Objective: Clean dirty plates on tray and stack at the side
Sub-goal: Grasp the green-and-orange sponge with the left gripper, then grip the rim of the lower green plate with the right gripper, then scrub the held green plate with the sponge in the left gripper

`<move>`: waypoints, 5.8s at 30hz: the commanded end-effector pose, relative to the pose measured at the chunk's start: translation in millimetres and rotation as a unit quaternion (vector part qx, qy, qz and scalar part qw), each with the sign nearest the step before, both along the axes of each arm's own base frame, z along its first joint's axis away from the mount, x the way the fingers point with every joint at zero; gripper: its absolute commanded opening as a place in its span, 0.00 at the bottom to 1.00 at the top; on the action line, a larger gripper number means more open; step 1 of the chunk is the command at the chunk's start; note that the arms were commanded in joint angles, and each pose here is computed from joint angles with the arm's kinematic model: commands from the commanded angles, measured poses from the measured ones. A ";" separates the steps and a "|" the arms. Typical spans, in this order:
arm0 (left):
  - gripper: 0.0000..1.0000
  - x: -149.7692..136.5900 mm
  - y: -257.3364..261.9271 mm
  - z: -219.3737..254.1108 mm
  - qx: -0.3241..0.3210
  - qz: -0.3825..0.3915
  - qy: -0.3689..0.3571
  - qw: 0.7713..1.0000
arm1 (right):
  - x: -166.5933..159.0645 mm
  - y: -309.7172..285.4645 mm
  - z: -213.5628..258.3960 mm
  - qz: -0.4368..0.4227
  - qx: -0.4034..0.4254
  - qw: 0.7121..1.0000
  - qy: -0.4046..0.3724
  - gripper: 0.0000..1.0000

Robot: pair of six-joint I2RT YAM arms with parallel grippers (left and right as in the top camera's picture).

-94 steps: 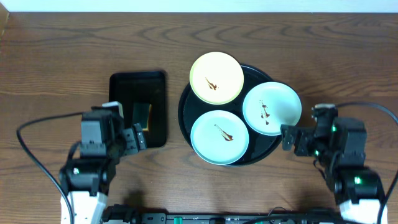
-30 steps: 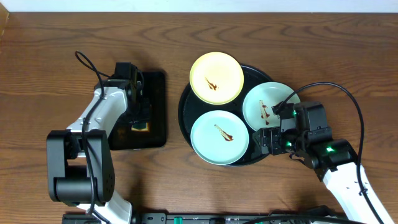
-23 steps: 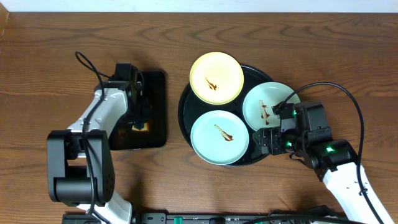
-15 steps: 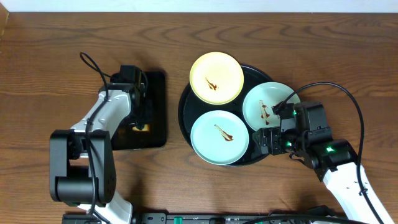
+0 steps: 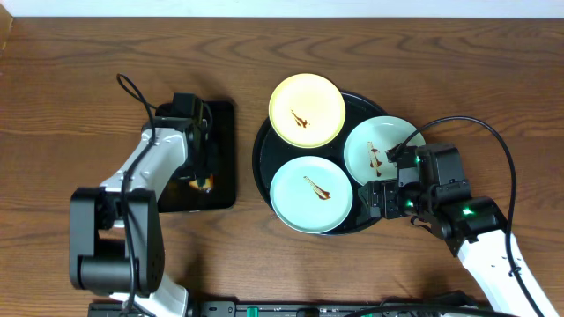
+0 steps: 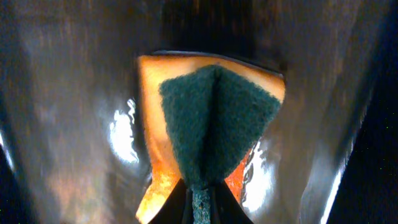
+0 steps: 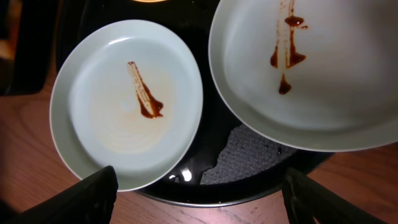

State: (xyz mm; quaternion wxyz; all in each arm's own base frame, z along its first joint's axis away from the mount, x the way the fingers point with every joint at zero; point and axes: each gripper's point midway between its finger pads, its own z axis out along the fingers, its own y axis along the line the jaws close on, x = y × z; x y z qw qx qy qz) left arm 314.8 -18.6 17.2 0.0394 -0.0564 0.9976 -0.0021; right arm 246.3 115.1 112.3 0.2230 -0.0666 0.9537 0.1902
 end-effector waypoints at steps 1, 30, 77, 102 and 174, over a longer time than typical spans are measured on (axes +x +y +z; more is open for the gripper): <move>0.07 11.7 -5.8 42.9 -0.012 -0.003 -0.051 0.999 | 5.5 1.0 7.9 -0.004 -0.003 1.000 -0.012 0.83; 0.07 16.7 -14.1 64.0 -0.038 -0.004 -0.095 0.995 | 5.4 1.0 7.8 -0.001 -0.005 1.000 -0.013 0.80; 0.07 30.4 -26.2 123.5 -0.074 -0.076 -0.208 0.972 | 4.9 19.4 -20.3 0.028 -0.034 0.999 0.016 0.68; 0.07 21.2 -28.1 136.2 -0.078 -0.079 -0.217 0.970 | 3.2 33.5 -84.9 -0.008 -0.033 0.991 0.132 0.59; 0.07 -30.6 -244.5 122.9 -0.341 -0.177 -0.103 0.917 | 3.4 41.2 -97.2 -0.018 -0.041 0.989 0.142 0.02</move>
